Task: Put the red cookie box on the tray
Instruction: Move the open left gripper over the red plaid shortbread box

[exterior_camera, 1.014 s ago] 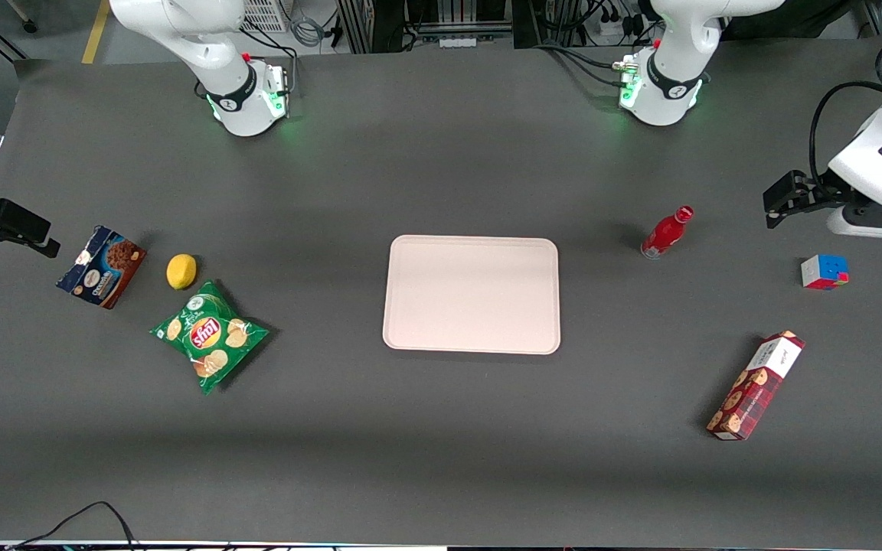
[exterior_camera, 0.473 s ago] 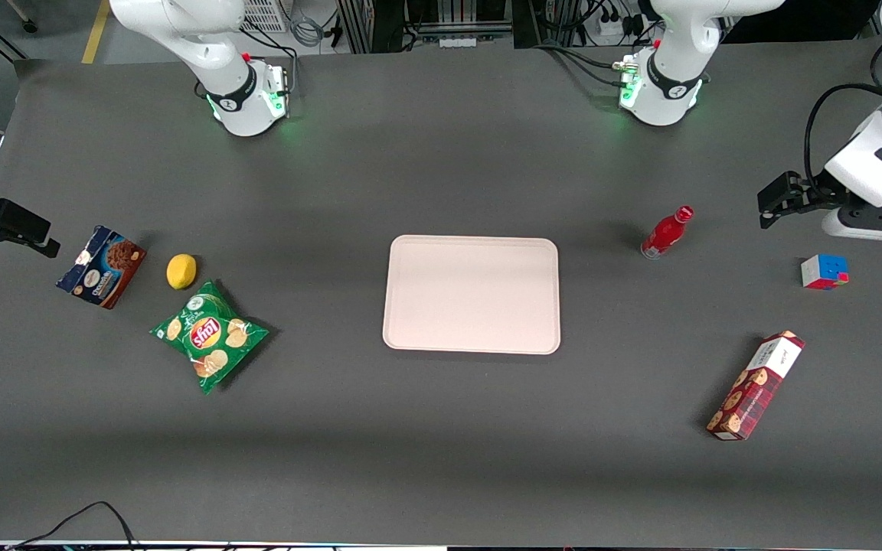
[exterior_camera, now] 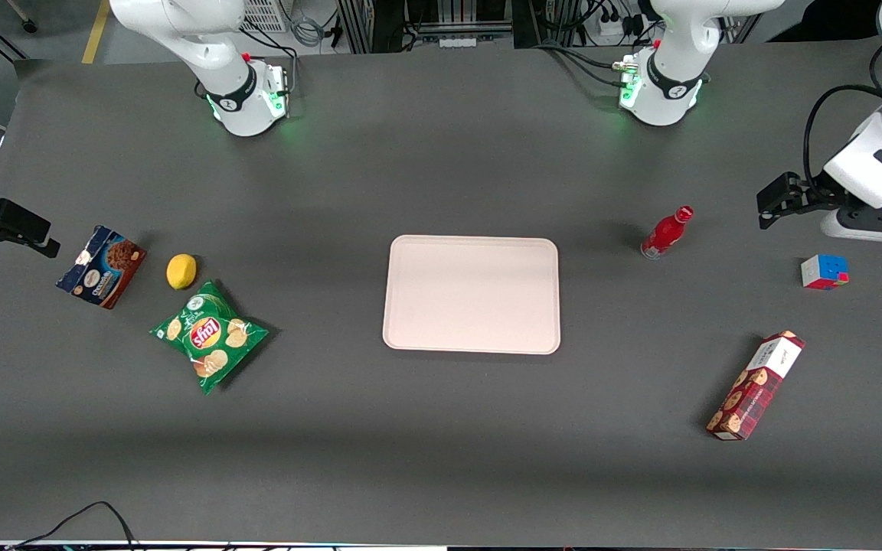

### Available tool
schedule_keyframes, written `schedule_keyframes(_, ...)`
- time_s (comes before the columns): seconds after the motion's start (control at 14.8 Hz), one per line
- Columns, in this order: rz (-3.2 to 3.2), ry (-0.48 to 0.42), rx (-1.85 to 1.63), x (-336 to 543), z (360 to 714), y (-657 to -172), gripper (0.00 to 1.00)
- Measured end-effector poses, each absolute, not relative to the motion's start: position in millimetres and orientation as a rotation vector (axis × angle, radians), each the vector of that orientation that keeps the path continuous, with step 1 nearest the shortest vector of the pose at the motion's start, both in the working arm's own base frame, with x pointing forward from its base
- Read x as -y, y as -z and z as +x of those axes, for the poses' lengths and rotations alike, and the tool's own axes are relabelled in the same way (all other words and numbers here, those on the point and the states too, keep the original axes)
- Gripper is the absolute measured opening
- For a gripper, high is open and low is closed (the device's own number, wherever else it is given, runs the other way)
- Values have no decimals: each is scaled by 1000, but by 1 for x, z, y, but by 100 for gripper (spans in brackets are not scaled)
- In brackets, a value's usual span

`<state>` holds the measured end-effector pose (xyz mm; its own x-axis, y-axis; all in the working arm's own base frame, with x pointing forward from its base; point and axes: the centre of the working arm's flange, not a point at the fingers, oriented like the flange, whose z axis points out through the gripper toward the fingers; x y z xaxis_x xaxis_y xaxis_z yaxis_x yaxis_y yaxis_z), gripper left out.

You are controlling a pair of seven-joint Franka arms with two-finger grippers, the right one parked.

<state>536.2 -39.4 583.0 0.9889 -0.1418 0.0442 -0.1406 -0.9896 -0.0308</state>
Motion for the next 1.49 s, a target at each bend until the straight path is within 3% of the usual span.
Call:
schedule_keyframes(0.88, -3104, 70, -230, 39, 538, -582, 100)
schedule_keyframes(1.49, -3015, 14, -803, 25, 573, -564, 100)
